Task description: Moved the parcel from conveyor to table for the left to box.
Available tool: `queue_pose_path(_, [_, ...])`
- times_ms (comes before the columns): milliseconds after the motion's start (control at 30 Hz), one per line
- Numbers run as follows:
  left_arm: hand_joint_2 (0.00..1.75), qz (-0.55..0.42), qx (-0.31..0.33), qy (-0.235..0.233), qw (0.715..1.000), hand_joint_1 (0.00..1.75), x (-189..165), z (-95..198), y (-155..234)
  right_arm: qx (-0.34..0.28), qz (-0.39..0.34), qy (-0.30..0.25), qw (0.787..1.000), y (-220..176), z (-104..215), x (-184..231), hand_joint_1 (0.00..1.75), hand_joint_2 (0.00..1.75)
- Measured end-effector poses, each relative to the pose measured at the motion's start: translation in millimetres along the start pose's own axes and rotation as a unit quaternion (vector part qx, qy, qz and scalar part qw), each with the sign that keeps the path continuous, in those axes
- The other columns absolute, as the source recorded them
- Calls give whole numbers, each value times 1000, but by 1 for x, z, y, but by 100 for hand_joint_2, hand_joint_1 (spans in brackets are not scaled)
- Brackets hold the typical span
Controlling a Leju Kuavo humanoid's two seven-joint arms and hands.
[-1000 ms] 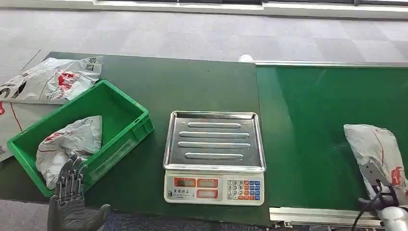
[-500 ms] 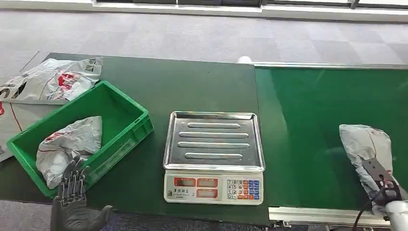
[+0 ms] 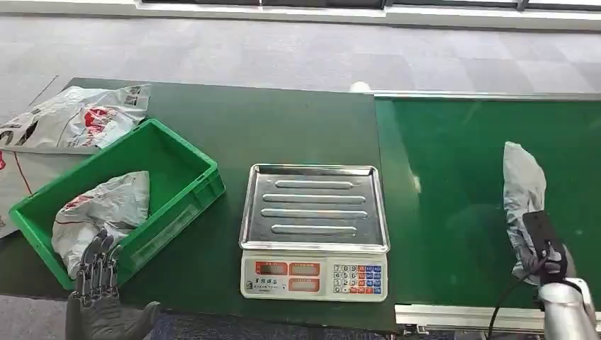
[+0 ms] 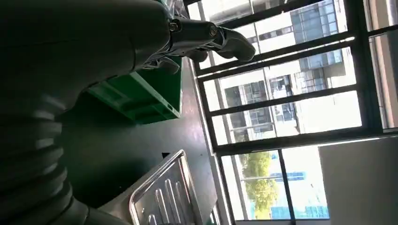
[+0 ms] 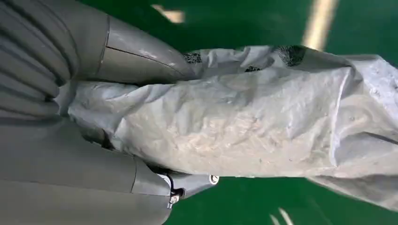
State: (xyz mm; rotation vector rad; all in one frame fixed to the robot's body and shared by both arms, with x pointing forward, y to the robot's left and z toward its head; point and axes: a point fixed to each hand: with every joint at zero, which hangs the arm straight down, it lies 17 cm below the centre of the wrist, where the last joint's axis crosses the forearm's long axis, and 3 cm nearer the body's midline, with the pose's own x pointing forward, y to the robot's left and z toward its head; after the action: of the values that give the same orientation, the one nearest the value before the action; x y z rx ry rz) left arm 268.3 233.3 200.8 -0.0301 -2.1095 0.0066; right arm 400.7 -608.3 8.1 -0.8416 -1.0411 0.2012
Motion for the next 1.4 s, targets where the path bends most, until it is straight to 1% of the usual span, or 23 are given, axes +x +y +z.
queue_pose_path(67, [175, -1, 2, -3, 1000, 0, 1, 0, 0, -46, -25, -72, 996, -21, 0, 53, 175, 175])
queue_pose_path(100, [175, 0, 2, -6, 1000, 0, 2, 0, 0, -72, -34, -117, 990, -33, 4, 86, 175, 175])
queue_pose_path(133, [175, 1, 2, -8, 1000, 0, 3, 0, -1, -93, -40, -154, 983, -42, 10, 109, 175, 175])
queue_pose_path(167, [175, 1, 3, -12, 1000, 0, 4, 0, -2, -126, -47, -219, 967, -54, 24, 150, 175, 175])
queue_pose_path(200, [175, 1, 5, -15, 1000, 0, 5, 0, -3, -150, -48, -271, 950, -61, 38, 185, 175, 175])
queue_pose_path(267, [175, 0, 3, -24, 1000, 0, 8, -2, -8, -184, -24, -358, 915, -60, 72, 254, 175, 175])
queue_pose_path(300, [175, -1, 2, -28, 1000, 0, 9, -4, -11, -196, 8, -402, 895, -48, 94, 291, 175, 175])
queue_pose_path(333, [175, 1, 1, -31, 1000, 0, 10, -5, -14, -201, 33, -434, 877, -35, 113, 319, 175, 175])
queue_pose_path(400, [175, 3, -2, -36, 999, 0, 12, -7, -18, -198, 67, -486, 849, -8, 147, 363, 175, 175])
queue_pose_path(433, [175, 5, -5, -38, 999, 0, 12, -8, -21, -188, 85, -515, 832, 15, 168, 386, 175, 175])
queue_pose_path(467, [175, 6, -7, -38, 999, 0, 12, -9, -22, -179, 102, -535, 819, 31, 183, 401, 175, 175])
queue_pose_path(500, [175, 6, -8, -40, 999, 0, 12, -10, -23, -155, 124, -555, 808, 57, 198, 417, 175, 175])
queue_pose_path(567, [175, 6, -13, -44, 999, 0, 13, -11, -25, -90, 173, -586, 787, 110, 223, 438, 175, 175])
queue_pose_path(633, [175, 3, -16, -47, 999, 0, 14, -13, -26, -9, 212, -605, 768, 166, 251, 444, 175, 175])
queue_pose_path(700, [175, 1, -17, -48, 999, 0, 14, -13, -27, 32, 226, -618, 752, 195, 271, 447, 175, 175])
queue_pose_path(800, [175, 4, -20, -48, 999, 0, 14, -13, -28, 50, 230, -636, 735, 213, 292, 453, 175, 175])
queue_pose_path(900, [175, 4, -20, -48, 999, 0, 15, -13, -28, 58, 232, -644, 727, 222, 301, 455, 175, 175])
queue_pose_path(1000, [175, 2, -20, -49, 999, 0, 14, -12, -28, 111, 258, -632, 723, 243, 303, 448, 175, 175])
queue_pose_path(1033, [175, 1, -20, -47, 999, 0, 14, -12, -27, 137, 274, -619, 724, 253, 301, 442, 166, 175])
queue_pose_path(1067, [175, 1, -19, -45, 999, 0, 13, -10, -27, 151, 285, -607, 726, 259, 298, 438, 31, 175])
queue_pose_path(1100, [175, 1, -20, -42, 999, 0, 12, -9, -26, 165, 300, -592, 730, 266, 292, 432, 0, 175])
queue_pose_path(1200, [175, 4, -29, -31, 999, 0, 9, -4, -29, 188, 336, -553, 739, 274, 273, 422, 0, 175])
queue_pose_path(1400, [175, 4, -35, -23, 999, 0, 6, -6, -31, 223, 368, -508, 746, 275, 246, 399, 0, 175])
